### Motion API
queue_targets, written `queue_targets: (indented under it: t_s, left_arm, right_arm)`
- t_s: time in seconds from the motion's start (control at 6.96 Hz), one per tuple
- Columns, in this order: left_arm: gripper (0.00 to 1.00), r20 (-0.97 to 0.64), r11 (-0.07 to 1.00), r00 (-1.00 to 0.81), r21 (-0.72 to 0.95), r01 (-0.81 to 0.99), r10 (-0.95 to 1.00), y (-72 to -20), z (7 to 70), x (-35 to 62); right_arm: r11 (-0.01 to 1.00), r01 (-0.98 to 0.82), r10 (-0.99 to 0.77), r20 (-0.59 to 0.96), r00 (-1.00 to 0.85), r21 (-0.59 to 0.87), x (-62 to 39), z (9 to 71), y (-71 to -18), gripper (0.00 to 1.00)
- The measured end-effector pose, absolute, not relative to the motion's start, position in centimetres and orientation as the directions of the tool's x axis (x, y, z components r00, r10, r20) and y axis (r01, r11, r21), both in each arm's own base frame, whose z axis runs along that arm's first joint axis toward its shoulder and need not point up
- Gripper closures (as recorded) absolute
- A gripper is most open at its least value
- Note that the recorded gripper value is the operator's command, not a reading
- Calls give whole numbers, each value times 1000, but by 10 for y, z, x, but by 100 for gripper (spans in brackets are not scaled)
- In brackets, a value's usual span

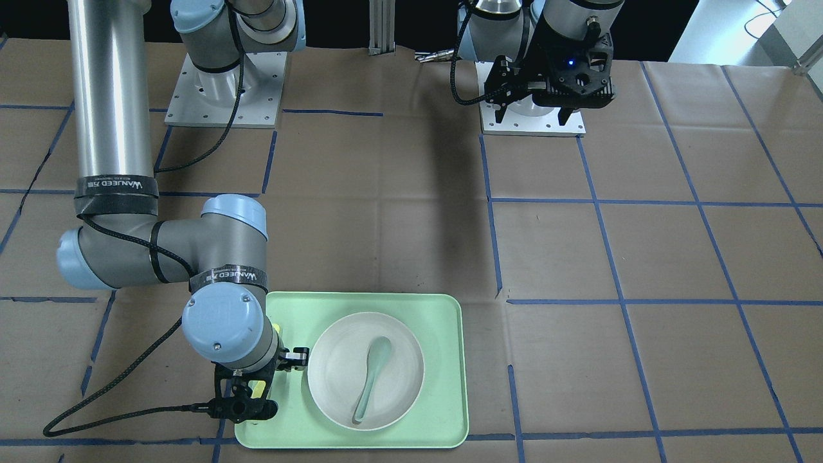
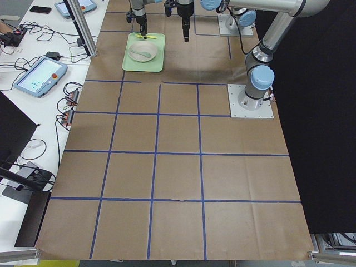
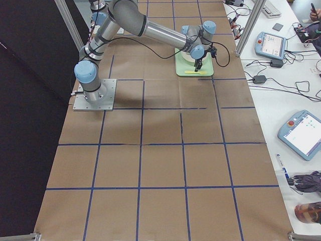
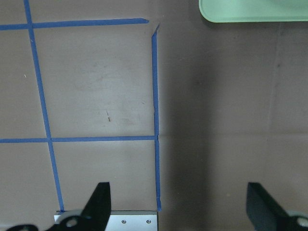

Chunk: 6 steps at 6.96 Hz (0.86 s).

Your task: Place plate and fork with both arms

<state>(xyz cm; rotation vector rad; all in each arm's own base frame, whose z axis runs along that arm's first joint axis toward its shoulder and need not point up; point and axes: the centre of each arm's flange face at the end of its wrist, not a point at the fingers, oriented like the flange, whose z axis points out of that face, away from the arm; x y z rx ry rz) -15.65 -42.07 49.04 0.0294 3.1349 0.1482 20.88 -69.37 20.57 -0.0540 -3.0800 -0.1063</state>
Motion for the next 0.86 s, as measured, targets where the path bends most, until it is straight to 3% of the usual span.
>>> queue_targets:
  t_s: [0.29,0.86]
  left_arm:
    - [0,-2,995,-1000,95,19,19,-421,490,-157]
    - [0,-2,995,-1000,94,18,18,-421,491,-157]
  right_arm:
    - [999,-3,-6,57,-998,49,200,247,-686,0]
    - [993,-75,-80,50,-996,91,141,396,-622,0]
